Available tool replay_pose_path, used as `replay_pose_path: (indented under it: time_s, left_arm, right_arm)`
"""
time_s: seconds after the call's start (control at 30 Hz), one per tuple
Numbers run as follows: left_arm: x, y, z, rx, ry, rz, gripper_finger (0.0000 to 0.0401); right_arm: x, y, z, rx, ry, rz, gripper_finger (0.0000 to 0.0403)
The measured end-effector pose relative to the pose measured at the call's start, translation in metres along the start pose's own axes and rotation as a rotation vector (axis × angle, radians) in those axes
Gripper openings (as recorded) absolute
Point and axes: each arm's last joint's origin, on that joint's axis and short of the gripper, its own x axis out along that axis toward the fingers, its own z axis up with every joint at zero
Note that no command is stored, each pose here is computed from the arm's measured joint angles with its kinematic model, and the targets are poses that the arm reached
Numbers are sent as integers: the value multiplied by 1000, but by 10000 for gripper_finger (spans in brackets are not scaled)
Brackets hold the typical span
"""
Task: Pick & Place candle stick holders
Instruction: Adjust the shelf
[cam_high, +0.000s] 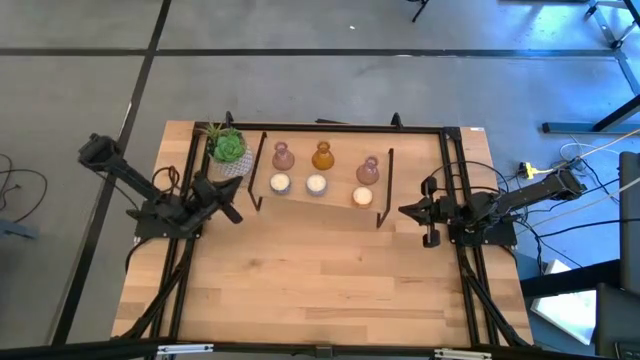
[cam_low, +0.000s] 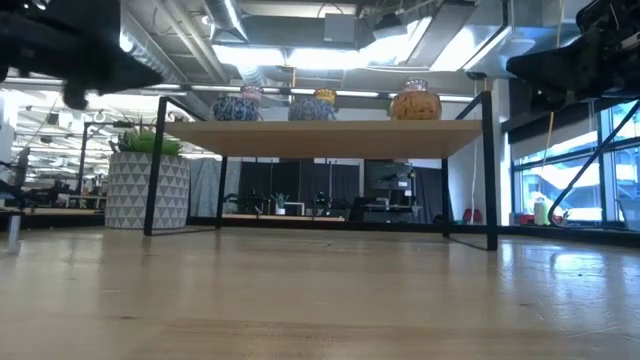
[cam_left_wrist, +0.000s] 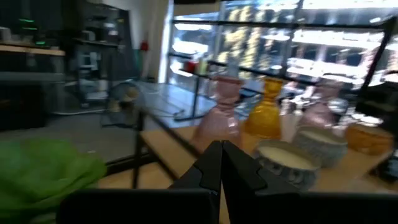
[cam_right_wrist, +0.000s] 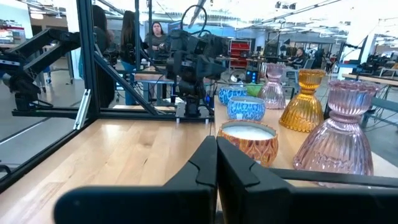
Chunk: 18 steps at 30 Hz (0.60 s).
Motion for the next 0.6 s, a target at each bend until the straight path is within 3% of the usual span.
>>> replay_pose_path:
  time_s: [0.1, 0.6]
  left_arm:
    - [-7, 1, 1, 41, 27, 83, 2]
    - [-18, -2, -11, 39, 53, 46, 2]
  right_arm:
    - [0, 0, 0, 6, 2, 0, 3]
    - [0, 0, 0, 25, 2, 0, 3]
